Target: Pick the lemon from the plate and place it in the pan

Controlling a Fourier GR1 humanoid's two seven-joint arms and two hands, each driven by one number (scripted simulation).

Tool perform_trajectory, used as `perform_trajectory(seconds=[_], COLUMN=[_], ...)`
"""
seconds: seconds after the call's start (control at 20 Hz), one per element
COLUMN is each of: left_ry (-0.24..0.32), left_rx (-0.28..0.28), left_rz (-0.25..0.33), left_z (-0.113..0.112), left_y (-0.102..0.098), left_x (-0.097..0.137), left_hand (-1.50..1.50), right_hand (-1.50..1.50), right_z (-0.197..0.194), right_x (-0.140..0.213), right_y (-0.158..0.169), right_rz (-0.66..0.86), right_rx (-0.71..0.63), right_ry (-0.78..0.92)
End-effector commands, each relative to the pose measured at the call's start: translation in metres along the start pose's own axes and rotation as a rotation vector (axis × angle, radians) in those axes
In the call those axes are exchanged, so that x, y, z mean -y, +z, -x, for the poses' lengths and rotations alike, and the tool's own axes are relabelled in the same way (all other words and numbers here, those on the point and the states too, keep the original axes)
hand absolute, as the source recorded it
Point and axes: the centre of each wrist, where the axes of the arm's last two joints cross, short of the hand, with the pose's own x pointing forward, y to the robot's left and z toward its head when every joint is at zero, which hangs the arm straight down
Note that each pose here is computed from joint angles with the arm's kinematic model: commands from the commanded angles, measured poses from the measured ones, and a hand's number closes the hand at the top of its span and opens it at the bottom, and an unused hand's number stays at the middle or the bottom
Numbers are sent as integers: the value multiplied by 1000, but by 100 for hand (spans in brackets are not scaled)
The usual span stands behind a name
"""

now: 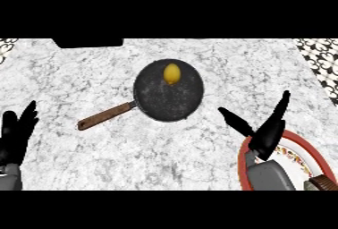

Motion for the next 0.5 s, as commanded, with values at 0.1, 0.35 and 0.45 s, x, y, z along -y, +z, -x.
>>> perform_trajectory(seconds=[0.1,0.35,0.45], left_ry=[-13,12,-9], left_rx=[2,13,27], left_rz=[3,24,29], left_z=[-4,-16,-12], left_y=[5,-5,7], left_x=[1,3,24], left_hand=[0,0,0], right_hand=[-150,-150,-150], right_z=[3,-22,-28], right_x=[93,160,180], right_y=[38,57,71], right_rz=[-36,-41,-3], right_rx=[7,26,30], right_ry=[31,39,35])
